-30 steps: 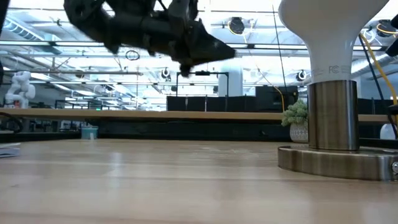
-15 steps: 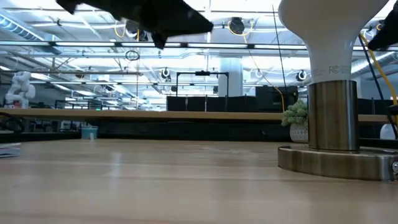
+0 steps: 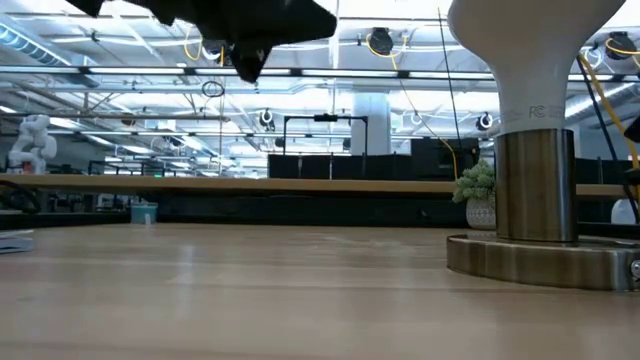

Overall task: Screw lightbulb
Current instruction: Remove the lightbulb from the bronze lamp socket

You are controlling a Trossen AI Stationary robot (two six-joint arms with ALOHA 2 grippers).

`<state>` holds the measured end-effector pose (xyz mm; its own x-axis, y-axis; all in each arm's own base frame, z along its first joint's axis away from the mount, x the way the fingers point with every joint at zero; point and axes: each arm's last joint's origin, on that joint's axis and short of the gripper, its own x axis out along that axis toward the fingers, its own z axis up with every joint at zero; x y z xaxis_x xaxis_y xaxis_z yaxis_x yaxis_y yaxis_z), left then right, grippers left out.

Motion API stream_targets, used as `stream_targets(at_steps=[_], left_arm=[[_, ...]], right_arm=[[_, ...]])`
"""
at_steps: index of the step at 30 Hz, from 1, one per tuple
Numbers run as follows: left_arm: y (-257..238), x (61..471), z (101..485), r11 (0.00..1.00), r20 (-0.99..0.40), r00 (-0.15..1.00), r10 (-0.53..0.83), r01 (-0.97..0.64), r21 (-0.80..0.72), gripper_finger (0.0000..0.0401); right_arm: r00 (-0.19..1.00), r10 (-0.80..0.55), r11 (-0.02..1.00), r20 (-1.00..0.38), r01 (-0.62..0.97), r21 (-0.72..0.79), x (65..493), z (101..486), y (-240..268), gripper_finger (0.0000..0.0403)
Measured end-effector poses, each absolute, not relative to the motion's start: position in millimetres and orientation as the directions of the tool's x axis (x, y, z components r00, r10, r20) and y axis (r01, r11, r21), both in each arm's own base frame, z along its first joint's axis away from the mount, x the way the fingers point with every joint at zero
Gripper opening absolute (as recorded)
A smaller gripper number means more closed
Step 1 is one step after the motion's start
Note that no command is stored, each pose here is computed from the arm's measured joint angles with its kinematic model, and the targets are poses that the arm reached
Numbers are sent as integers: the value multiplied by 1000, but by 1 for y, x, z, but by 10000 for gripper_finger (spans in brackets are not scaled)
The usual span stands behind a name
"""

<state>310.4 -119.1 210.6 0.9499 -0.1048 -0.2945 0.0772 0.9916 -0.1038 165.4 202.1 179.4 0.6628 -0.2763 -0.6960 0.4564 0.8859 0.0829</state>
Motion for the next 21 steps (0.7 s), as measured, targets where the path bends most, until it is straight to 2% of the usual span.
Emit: stream_targets(at_steps=[6,14,21], left_arm=[[-126,319,192,979,-299,938,-174,132,-158,4],[-130,333,172,969,-223,954,-203,163,-184,62],[-124,337,166,968,-229,956,-183,136,-210,82]], right_arm=[[672,-269,866,-690,483,132,164,176,206,0],[702,-264,860,-661,481,167,167,177,209,1],[702,-266,864,-660,477,159,167,177,209,43]])
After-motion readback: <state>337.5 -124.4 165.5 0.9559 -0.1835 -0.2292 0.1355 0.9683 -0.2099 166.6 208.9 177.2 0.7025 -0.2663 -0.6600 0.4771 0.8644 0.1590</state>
